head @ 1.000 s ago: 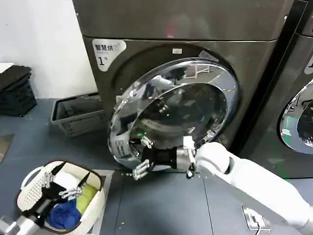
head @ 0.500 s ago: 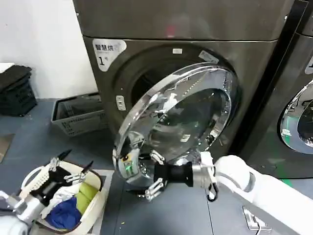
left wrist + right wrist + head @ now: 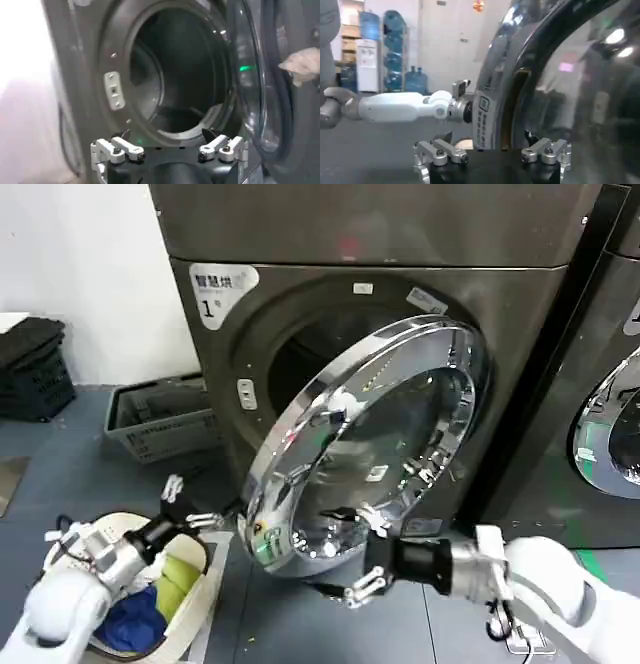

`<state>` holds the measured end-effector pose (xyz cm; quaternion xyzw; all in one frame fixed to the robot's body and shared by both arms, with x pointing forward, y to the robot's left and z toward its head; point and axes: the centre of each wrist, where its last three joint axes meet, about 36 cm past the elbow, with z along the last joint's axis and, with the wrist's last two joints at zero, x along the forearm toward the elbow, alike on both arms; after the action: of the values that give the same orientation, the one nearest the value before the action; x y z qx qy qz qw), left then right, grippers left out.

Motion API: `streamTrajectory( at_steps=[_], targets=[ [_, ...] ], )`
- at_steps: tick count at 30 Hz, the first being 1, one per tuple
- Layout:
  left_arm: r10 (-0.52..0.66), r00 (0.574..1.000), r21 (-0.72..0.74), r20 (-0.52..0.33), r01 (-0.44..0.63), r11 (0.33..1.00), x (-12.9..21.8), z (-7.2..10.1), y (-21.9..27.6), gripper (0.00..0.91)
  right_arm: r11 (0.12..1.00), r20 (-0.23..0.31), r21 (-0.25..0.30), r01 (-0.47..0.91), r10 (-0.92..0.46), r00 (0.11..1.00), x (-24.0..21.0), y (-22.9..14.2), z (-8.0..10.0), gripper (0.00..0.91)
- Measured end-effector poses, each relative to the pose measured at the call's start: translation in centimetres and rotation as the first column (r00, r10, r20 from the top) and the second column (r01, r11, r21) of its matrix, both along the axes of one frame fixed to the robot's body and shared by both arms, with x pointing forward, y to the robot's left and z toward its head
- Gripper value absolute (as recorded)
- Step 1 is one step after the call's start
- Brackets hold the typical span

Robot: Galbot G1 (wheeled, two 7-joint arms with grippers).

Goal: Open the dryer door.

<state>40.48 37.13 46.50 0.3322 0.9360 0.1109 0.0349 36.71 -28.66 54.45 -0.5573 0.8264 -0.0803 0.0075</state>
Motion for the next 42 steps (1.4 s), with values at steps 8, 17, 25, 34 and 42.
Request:
streamTrajectory(
  at_steps=[8, 17, 25, 34, 42],
  targets=[
    [-0.113, 0.994, -0.002, 0.005, 0.113, 0.994, 3.6, 0.2, -3.1, 0.907, 0.949, 0.063, -0.019, 0.315, -0.313, 0.948, -3.8, -4.5, -0.4, 0.907],
    [-0.218, 0.975, -0.017, 0.031, 0.219, 0.976, 6.9, 0.5, -6.0, 0.907, 0.641, 0.142, -0.006, 0.767, -0.759, 0.635, -10.9, -10.0, -2.4, 0.907],
    [-0.288, 0.956, -0.025, 0.056, 0.289, 0.957, 9.9, 1.1, -8.7, 0.907, 0.127, 0.194, -0.040, 0.991, -0.972, 0.133, -18.1, -15.1, -4.0, 0.907],
    [-0.362, 0.930, -0.012, 0.067, 0.363, 0.932, 11.9, 1.5, -11.7, 0.907, -0.404, 0.220, -0.053, 0.913, -0.897, -0.384, -25.0, -19.3, -4.6, 0.907],
    [-0.421, 0.905, -0.010, 0.062, 0.423, 0.906, 13.1, 1.2, -14.6, 0.907, -0.685, 0.252, -0.012, 0.728, -0.707, -0.661, -31.2, -23.4, -5.5, 0.907]
  ],
)
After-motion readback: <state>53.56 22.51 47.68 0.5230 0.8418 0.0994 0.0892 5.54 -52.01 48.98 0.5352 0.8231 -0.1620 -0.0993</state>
